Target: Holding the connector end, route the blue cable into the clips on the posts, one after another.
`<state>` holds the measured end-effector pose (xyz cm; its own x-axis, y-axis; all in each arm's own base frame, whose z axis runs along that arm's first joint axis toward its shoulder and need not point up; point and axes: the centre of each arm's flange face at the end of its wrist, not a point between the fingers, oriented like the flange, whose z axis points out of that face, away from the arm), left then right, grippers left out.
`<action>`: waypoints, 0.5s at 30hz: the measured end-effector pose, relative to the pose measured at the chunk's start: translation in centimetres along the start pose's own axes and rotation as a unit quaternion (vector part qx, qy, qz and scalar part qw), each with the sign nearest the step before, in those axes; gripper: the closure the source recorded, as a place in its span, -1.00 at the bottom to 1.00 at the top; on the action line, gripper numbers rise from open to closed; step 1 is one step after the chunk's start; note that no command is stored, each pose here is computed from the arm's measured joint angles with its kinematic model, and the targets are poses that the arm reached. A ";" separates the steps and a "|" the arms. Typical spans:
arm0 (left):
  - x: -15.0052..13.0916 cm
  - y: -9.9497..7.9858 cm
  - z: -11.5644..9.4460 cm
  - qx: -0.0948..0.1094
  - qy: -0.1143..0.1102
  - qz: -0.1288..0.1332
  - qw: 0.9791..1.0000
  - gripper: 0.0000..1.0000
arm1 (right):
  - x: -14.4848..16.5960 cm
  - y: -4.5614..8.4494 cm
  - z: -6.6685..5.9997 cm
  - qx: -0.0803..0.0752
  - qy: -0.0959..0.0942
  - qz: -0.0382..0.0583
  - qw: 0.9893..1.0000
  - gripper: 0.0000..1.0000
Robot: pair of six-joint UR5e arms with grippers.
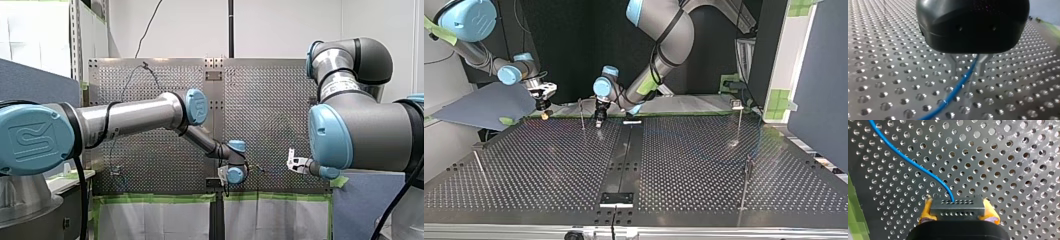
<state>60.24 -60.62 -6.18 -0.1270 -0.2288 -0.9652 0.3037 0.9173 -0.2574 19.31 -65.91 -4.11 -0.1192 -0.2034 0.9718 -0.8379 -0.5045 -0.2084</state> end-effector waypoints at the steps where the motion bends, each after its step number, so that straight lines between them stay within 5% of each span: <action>1: 0.0 -0.1 -0.1 -0.002 0.004 0.003 1.000 -0.31 | 0.0 0.0 0.0 0.000 0.000 0.000 1.000 1.00; 10: 0.6 -0.5 -1.4 -0.009 0.042 0.038 0.998 -0.45 | 0.0 0.3 -0.1 0.002 0.000 0.003 1.000 1.00; 15: 0.2 -0.6 -1.8 -0.013 0.060 0.036 0.997 -0.81 | 0.0 0.5 -0.2 0.002 -0.001 0.005 1.000 1.00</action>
<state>58.34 -60.63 -6.16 -0.2188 -0.1227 -0.9680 0.2913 0.9386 -0.1848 18.78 -66.01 -4.16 -0.1262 -0.2095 0.9696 -0.8347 -0.5057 -0.2179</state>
